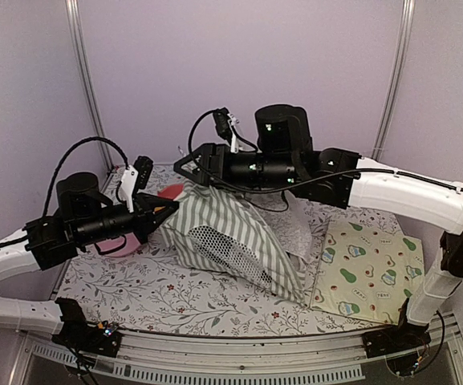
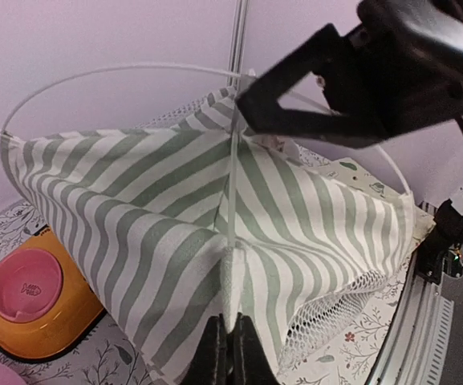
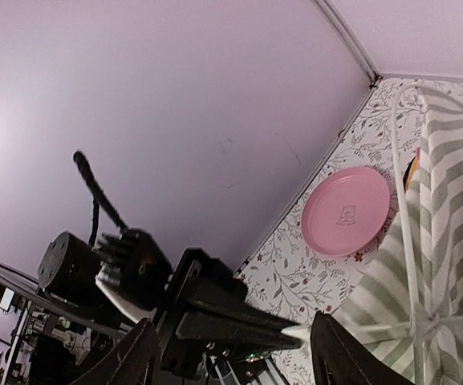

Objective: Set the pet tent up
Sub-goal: Attach the tent pole to the pole socket of the pet tent.

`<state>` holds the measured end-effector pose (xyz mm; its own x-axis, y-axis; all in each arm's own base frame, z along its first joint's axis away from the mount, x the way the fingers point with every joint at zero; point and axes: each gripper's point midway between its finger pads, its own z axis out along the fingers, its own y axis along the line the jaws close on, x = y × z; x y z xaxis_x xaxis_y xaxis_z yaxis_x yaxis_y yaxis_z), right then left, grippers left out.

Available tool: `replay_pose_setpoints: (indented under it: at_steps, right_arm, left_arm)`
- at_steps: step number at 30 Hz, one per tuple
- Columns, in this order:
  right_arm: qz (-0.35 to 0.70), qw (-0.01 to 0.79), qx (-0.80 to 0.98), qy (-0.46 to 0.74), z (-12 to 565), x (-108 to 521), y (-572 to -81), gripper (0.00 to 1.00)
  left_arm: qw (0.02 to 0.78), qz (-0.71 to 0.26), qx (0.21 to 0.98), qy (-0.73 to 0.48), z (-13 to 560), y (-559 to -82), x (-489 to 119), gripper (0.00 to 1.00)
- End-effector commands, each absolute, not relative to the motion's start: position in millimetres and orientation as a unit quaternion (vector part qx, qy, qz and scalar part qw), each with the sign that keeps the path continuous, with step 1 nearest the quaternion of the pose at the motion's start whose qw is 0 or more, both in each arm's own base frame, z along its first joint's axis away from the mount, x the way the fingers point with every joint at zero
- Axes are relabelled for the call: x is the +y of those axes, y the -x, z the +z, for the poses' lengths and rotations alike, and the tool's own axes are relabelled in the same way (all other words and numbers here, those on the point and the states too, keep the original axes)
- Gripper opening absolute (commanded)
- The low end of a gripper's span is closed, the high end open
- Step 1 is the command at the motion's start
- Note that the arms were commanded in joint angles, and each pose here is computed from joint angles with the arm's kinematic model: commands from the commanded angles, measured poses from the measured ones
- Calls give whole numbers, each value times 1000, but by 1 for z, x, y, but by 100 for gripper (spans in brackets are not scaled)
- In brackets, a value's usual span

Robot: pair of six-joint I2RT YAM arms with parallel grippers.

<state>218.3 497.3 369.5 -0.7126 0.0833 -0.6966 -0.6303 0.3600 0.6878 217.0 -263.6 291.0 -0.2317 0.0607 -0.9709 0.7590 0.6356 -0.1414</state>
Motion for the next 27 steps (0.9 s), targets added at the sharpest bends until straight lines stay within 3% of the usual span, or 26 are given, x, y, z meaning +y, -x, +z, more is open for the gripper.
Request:
replay_pose_setpoints:
  at_steps: [1,6,17,22,27]
  right_arm:
    - [502,372,775,93,358,451,-300,67]
    - [490,395,773,79,365,418,-322,69]
    - [531,402,736,116,405,400,-239,74]
    - [550,361,744,117,384,421,-203,73]
    - [542,327,769,94,343,447,-201,70]
  left_arm:
    - [575,-342,683,-292,320,-204,-273,0]
    - [564,-336,698,-287,309,-205,-285,0]
    - [537,-322,738,-250,300,-230,-305,0]
    - [534,-328,735,-259,302,-228,-312,0]
    - [535,-327,731,-268,303,-224,-314,0]
